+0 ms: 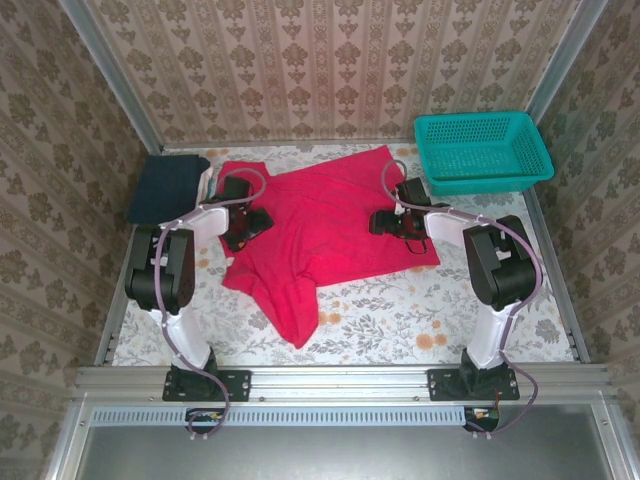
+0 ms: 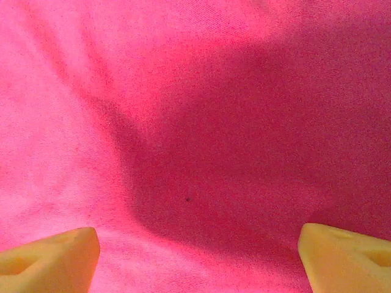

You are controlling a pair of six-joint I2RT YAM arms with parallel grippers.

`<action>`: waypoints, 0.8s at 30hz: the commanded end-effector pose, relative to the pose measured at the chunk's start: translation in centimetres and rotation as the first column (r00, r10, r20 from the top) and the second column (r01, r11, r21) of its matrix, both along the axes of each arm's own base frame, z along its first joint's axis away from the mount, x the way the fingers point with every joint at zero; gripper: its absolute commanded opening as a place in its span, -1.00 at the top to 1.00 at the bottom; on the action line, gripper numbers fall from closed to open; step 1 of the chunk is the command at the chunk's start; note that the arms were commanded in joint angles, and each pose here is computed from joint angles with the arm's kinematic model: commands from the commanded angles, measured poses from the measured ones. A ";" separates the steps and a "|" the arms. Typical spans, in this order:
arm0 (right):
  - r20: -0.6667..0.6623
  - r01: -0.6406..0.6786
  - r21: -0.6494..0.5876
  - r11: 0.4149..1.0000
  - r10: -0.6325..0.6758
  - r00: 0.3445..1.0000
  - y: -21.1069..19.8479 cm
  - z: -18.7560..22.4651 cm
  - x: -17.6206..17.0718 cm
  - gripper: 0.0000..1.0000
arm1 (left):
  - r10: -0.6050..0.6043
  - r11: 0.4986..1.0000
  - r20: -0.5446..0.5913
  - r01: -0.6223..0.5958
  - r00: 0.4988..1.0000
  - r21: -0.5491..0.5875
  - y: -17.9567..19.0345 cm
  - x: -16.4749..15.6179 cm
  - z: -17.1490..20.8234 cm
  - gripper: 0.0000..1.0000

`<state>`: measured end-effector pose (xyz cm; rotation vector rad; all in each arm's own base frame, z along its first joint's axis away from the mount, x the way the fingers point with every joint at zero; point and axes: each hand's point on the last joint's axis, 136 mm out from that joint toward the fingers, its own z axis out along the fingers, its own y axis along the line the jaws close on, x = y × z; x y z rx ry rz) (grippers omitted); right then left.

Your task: Fold and stack the t-shirts

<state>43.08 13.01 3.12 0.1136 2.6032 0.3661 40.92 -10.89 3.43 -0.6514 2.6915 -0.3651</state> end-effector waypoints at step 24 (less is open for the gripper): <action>0.089 -0.041 0.043 0.998 0.037 0.995 0.7 5.7 -3.1 -0.74 | -0.080 0.969 0.084 0.058 0.993 0.239 1.5 -2.5 7.2 -1.00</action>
